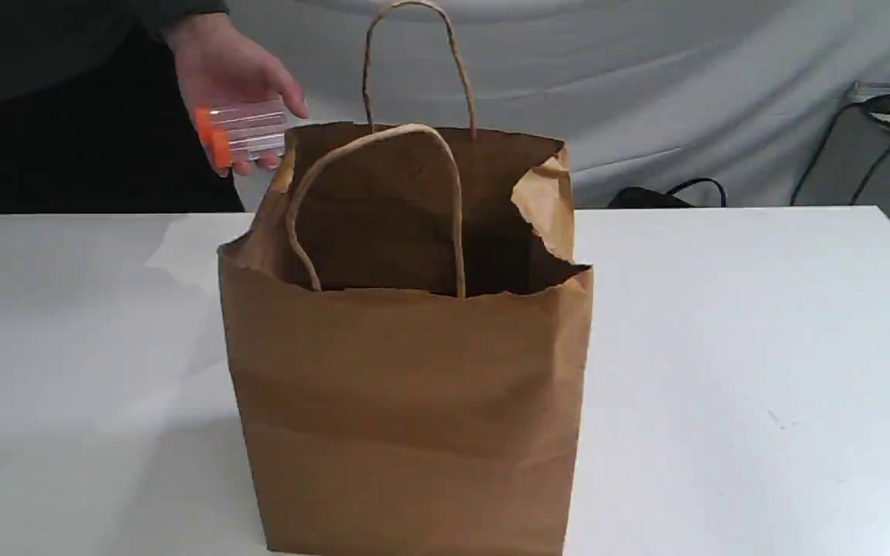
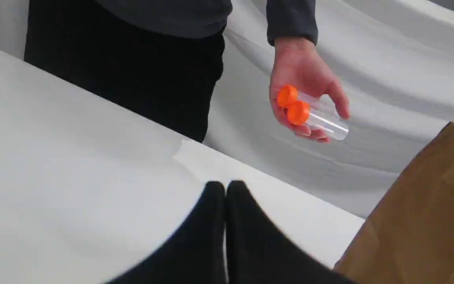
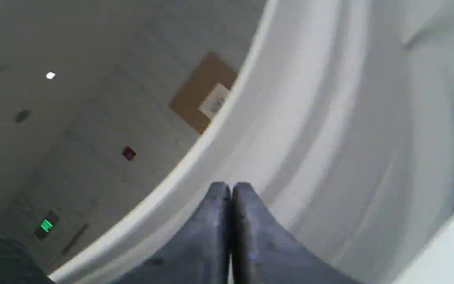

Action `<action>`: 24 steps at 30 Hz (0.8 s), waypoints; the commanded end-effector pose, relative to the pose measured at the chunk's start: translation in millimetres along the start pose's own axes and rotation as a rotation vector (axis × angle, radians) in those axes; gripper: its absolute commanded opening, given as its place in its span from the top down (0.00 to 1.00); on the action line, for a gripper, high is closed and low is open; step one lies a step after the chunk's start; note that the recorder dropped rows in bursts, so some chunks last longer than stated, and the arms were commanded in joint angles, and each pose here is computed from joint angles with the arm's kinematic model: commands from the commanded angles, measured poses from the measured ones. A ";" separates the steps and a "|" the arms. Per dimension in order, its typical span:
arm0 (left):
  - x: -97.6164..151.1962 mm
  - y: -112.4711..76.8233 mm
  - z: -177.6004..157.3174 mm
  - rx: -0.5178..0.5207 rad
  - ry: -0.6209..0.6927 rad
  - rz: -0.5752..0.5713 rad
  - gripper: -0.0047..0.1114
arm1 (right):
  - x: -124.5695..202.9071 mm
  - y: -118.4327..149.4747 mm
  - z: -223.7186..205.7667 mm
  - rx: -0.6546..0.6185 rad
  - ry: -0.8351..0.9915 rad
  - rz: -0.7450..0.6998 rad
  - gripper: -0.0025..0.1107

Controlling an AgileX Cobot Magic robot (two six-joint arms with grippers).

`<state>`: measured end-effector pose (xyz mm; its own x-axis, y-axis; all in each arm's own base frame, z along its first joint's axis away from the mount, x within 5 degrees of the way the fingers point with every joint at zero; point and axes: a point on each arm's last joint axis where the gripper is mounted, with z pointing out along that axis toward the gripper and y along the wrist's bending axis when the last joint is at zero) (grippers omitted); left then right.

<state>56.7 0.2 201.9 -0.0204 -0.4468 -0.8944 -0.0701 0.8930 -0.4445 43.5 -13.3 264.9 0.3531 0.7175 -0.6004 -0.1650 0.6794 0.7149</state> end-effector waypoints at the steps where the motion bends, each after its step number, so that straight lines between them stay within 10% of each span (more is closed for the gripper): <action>1: -0.3 0.8 -0.1 -0.005 -0.015 0.005 0.96 | -31.4 38.5 -1.2 -0.134 -0.103 -0.215 0.98; 15: -0.3 0.8 -0.1 -0.005 -0.015 0.005 0.96 | -73.7 139.7 114.6 -0.115 0.472 -0.844 0.98; 24: -0.3 0.8 -0.1 -0.005 -0.015 0.005 0.96 | -12.9 161.0 188.6 -0.654 1.087 -0.831 0.98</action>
<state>56.7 0.3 202.0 -0.0182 -0.4467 -0.8945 -0.0703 0.8930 -0.4445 175.3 50.3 457.5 -0.2382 -0.2877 -0.9276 -0.6342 0.7694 -0.0758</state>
